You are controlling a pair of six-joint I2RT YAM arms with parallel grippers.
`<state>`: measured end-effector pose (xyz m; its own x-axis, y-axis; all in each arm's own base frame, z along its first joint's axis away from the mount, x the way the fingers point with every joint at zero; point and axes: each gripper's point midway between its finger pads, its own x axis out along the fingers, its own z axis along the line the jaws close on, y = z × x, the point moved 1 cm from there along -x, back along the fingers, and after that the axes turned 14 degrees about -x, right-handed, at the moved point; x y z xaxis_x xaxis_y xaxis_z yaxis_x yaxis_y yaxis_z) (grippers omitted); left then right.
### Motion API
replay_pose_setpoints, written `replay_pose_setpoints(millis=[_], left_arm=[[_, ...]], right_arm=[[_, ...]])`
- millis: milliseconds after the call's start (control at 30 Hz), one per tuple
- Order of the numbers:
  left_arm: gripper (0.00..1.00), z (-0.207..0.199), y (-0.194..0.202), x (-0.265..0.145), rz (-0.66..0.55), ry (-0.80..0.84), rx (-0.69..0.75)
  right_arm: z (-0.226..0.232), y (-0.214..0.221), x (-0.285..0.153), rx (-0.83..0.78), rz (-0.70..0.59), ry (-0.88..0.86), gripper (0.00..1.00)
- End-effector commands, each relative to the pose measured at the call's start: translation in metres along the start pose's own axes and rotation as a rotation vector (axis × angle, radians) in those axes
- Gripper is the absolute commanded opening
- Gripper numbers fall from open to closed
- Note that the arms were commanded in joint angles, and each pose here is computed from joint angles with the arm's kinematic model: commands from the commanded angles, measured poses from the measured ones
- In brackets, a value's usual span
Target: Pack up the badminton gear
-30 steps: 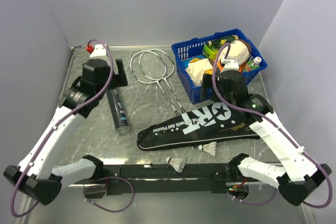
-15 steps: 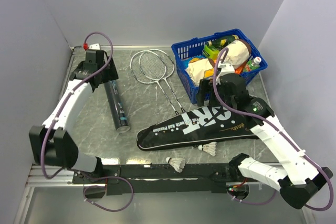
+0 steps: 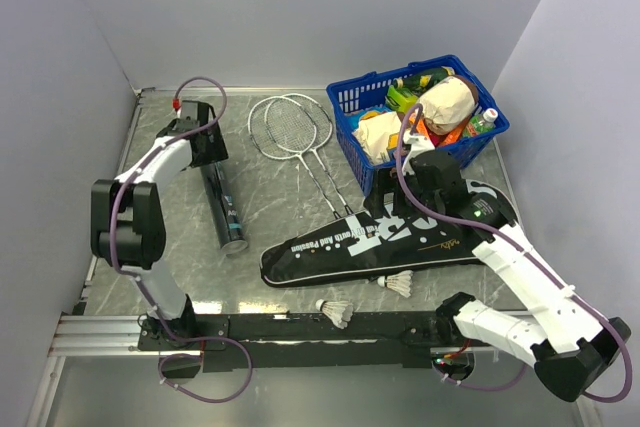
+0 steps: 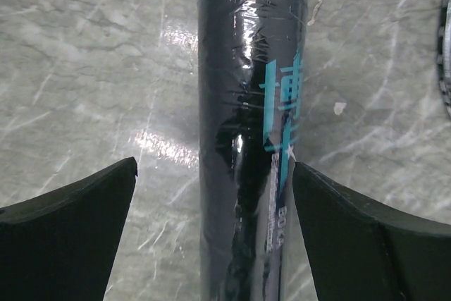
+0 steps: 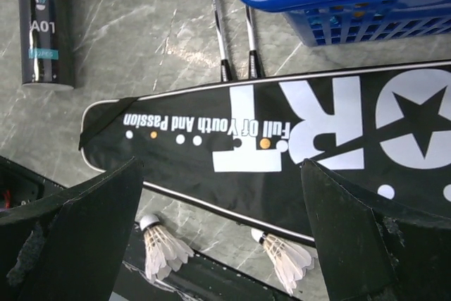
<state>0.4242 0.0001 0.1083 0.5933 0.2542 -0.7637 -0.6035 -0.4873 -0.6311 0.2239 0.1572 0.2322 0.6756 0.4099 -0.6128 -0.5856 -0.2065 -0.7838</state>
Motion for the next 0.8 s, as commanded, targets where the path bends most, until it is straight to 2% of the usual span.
replay_pose_setpoints(millis=[0, 233, 767], left_arm=[[0.97, -0.013, -0.016, 0.014, -0.025, 0.035, -0.010], [0.97, -0.016, -0.012, 0.039, 0.018, 0.033, -0.037], [0.97, -0.028, -0.019, 0.083, 0.021, -0.004, -0.031]], right_arm=[[0.005, -0.006, -0.003, -0.002, -0.048, -0.033, 1.00], [0.012, 0.001, 0.005, 0.005, -0.028, -0.075, 1.00], [0.021, 0.015, 0.022, 0.020, 0.034, -0.128, 1.00]])
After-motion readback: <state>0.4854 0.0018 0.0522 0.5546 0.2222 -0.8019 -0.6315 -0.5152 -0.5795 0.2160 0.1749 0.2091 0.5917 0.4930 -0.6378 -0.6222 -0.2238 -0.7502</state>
